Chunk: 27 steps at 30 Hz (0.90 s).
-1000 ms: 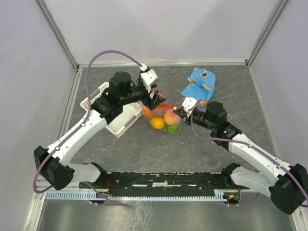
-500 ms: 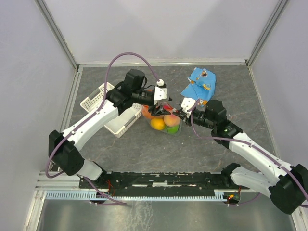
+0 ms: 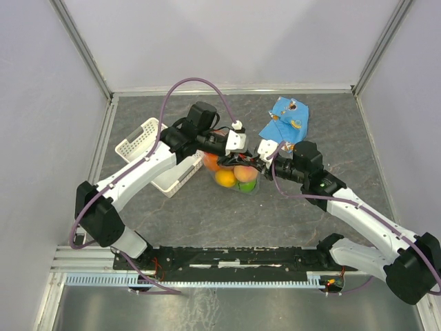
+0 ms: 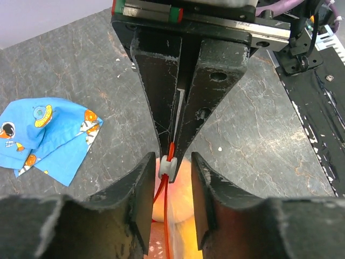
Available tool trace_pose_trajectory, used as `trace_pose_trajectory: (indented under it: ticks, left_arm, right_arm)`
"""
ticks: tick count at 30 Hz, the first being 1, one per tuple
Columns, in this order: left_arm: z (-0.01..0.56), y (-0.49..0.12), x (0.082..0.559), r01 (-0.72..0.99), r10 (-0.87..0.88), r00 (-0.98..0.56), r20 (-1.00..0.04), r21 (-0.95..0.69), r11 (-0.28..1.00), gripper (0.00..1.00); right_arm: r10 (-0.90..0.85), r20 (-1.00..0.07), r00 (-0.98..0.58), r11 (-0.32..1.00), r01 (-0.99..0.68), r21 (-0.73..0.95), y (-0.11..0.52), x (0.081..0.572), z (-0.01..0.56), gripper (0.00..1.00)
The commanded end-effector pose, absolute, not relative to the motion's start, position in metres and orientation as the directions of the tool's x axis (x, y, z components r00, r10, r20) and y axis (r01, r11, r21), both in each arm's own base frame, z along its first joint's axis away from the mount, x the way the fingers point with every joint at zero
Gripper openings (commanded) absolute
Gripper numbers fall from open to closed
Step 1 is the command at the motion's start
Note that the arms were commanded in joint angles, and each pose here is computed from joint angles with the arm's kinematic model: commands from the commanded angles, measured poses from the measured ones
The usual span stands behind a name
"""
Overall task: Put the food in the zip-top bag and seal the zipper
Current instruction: Zip the zipper food storage bag at the center of the board.
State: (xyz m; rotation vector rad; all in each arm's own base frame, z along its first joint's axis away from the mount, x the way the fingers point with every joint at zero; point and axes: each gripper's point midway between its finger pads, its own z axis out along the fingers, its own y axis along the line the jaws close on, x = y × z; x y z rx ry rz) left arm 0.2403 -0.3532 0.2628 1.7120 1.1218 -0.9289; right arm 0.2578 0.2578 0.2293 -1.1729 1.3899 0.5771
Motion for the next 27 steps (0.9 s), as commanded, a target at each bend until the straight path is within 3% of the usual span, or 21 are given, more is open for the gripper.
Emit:
trace_pose_trajectory:
  ticks: [1,9,22,27]
  left_arm:
    - [0.283,-0.357,0.237,0.915,0.244,0.374,-0.894,0.315,-0.251,0.34]
    - [0.269,-0.344,0.245,0.927,0.354,0.368,-0.860,0.308,-0.215,0.09]
    - [0.271,-0.323,0.258,0.938,0.425,0.346,-0.836,0.314,-0.146,0.06]
    - [0.265,-0.316,0.266,0.938,0.475,0.339,-0.812,0.328,-0.109,0.04]
  right_arm:
    - [-0.270,-0.930,0.250,0.382,-0.859,-0.342,0.261,0.264,0.262,0.02]
    - [-0.291,-0.926,0.239,0.405,-0.846,-0.346,0.255,0.265,0.258,0.02]
    - [-0.316,-0.925,0.213,0.397,-0.856,-0.332,0.246,0.262,0.253,0.02]
    - [-0.303,-0.931,0.205,0.460,-0.824,-0.331,0.238,0.270,0.256,0.02]
